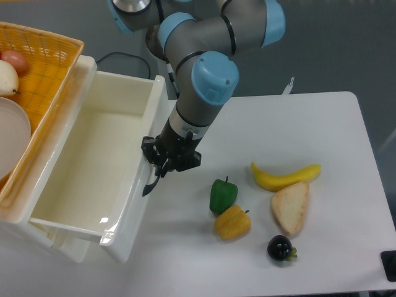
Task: Slide open the top white drawer
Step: 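Keep pulling the upper drawer out along its rails, then open the gripper, release the handle and lift away from the drawer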
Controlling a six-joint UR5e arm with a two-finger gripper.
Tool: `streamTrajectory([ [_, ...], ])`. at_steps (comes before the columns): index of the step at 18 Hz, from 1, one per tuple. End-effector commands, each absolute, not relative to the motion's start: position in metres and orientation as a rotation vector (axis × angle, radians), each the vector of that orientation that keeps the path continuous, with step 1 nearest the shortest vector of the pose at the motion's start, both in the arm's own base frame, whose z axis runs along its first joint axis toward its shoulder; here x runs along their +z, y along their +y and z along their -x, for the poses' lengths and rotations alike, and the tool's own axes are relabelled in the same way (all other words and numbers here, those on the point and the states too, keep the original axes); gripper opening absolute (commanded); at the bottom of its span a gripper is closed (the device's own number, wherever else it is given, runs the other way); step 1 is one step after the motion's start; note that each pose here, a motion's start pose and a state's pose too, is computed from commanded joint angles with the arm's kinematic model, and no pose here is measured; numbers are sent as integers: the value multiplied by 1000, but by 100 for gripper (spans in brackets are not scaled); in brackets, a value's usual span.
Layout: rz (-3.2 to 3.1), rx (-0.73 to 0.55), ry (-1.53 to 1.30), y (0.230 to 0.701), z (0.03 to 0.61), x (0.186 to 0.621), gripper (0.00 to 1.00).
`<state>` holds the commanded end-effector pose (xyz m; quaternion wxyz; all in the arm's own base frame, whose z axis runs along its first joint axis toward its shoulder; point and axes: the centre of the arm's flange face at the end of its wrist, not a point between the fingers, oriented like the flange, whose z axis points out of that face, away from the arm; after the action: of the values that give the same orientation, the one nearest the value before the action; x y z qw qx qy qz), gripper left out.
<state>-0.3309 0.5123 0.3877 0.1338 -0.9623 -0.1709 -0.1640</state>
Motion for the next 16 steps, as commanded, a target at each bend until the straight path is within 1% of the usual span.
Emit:
streamTrajectory([
  [3,2790,-475,-493,513,331,387,17],
  [4,2792,-478,-495,513,332,385,19],
  [7,2791,-476,-492,514,332,385,43],
  [10,2795,-469,-447,514,332,385,63],
  [11,2797,-467,-425,513,332,385,67],
  [16,2789,-472,-433,510,337,385,68],
])
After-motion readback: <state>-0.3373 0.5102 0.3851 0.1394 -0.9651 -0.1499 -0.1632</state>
